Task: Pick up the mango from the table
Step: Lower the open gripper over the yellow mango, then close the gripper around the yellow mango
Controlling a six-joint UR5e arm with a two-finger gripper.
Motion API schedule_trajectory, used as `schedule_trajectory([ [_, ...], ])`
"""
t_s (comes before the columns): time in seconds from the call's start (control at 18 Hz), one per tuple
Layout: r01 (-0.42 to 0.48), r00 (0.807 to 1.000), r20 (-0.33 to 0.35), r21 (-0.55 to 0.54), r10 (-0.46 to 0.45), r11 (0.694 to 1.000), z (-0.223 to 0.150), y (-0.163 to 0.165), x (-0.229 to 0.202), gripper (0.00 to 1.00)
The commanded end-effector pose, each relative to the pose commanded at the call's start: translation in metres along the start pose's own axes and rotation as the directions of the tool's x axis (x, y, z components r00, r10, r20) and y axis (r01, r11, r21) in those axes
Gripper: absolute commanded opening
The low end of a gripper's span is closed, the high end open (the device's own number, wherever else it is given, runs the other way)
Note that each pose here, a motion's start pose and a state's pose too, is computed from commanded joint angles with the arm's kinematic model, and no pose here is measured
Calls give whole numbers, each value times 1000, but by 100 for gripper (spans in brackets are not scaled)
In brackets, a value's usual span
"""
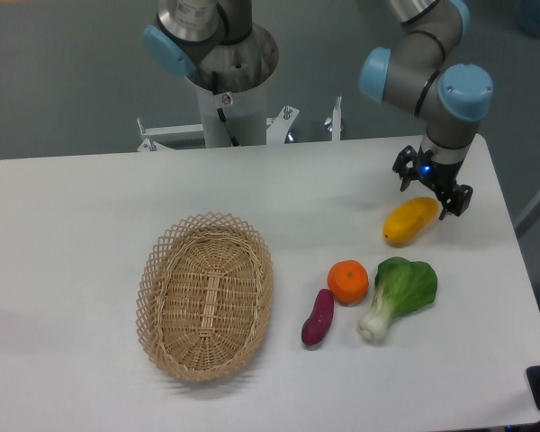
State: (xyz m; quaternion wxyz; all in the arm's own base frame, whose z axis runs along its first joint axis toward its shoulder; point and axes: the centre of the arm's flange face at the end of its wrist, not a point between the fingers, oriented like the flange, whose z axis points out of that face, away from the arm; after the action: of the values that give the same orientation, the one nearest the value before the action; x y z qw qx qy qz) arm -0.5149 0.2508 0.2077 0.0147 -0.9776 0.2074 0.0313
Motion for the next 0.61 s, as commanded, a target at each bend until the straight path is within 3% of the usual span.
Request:
schedule_trajectory([
  [0.22,16,1000,16,-2,-16,1000,5,-4,-1,100],
  [0.5,22,999,29,-4,-22,1000,6,-6,-3,67],
  [0.61,22,999,32,-5,-22,1000,4,-5,-4,60],
])
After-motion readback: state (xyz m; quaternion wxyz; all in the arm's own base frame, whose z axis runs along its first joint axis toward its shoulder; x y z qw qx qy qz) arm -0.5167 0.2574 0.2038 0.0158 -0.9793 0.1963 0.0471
